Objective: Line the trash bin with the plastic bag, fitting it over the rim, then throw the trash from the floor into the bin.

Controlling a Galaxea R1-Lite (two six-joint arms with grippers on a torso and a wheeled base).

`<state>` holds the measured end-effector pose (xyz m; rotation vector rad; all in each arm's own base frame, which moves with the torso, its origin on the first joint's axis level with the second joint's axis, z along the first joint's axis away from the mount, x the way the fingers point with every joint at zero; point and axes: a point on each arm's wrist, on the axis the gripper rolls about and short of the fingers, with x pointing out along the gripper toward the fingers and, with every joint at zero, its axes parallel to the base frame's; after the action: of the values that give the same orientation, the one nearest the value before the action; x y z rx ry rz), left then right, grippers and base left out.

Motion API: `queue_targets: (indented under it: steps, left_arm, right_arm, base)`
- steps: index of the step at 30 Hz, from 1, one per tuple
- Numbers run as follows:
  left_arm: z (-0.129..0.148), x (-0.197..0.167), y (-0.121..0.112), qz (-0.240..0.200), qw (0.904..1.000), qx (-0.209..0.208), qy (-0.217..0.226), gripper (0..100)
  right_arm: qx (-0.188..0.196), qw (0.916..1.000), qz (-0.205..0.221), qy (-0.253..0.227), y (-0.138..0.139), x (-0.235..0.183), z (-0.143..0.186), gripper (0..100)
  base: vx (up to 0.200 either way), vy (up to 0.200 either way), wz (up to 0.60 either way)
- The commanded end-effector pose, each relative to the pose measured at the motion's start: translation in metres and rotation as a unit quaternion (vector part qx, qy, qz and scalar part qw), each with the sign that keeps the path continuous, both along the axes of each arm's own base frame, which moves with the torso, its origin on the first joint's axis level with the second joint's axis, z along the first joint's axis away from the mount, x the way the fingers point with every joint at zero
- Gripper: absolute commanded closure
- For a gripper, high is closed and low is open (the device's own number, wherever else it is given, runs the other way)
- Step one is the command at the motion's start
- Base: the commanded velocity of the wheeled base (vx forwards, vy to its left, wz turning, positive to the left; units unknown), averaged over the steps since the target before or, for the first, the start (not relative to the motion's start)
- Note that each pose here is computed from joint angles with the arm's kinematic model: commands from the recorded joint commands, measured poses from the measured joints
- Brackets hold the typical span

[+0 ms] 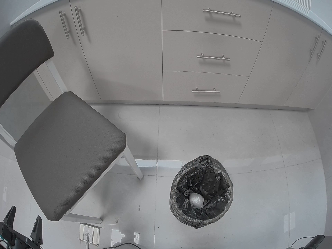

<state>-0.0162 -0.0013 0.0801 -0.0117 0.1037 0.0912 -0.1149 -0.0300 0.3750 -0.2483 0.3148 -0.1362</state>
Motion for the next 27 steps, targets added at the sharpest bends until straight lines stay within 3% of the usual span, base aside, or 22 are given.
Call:
queue_targets:
  steps: [1, 8, 13, 16, 20, 27]
  left_arm:
    - [-0.003, 0.0, 0.0, 0.001, 1.0, -0.001, 0.005, 0]
    - [-0.003, 0.0, 0.0, 0.001, 1.0, 0.0, 0.005, 0]
    - [-0.003, -0.004, 0.002, -0.049, 0.9984, 0.003, -0.029, 0]
    - [-0.004, -0.004, 0.002, -0.049, 0.9982, 0.002, -0.033, 0]
    - [-0.005, -0.007, 0.002, -0.044, 0.9977, 0.002, -0.051, 0]
    - [-0.005, -0.007, 0.001, -0.045, 0.9976, 0.003, -0.052, 0]
  right_arm:
    - [0.007, 0.9843, -0.028, -0.174, 0.0, -0.09, -0.029, 100]
    - [-0.01, 0.9622, -0.04, -0.269, 0.001, -0.137, -0.054, 100]
    - [-0.022, 0.9562, -0.041, -0.289, -0.004, -0.152, -0.066, 100]
    - [-0.025, 0.955, -0.037, -0.293, -0.007, -0.156, -0.071, 100]
    - [-0.021, 0.9474, -0.034, -0.318, -0.011, -0.172, -0.086, 100]
    - [-0.009, 0.9154, -0.042, -0.4, -0.014, -0.217, -0.138, 100]
  base:
    - [0.0, 0.0, 0.0]
    - [0.0, 0.0, 0.0]
    - [0.0, 0.0, 0.0]
    - [0.0, 0.0, 0.0]
    - [0.0, 0.0, 0.0]
    - [0.0, 0.0, 0.0]
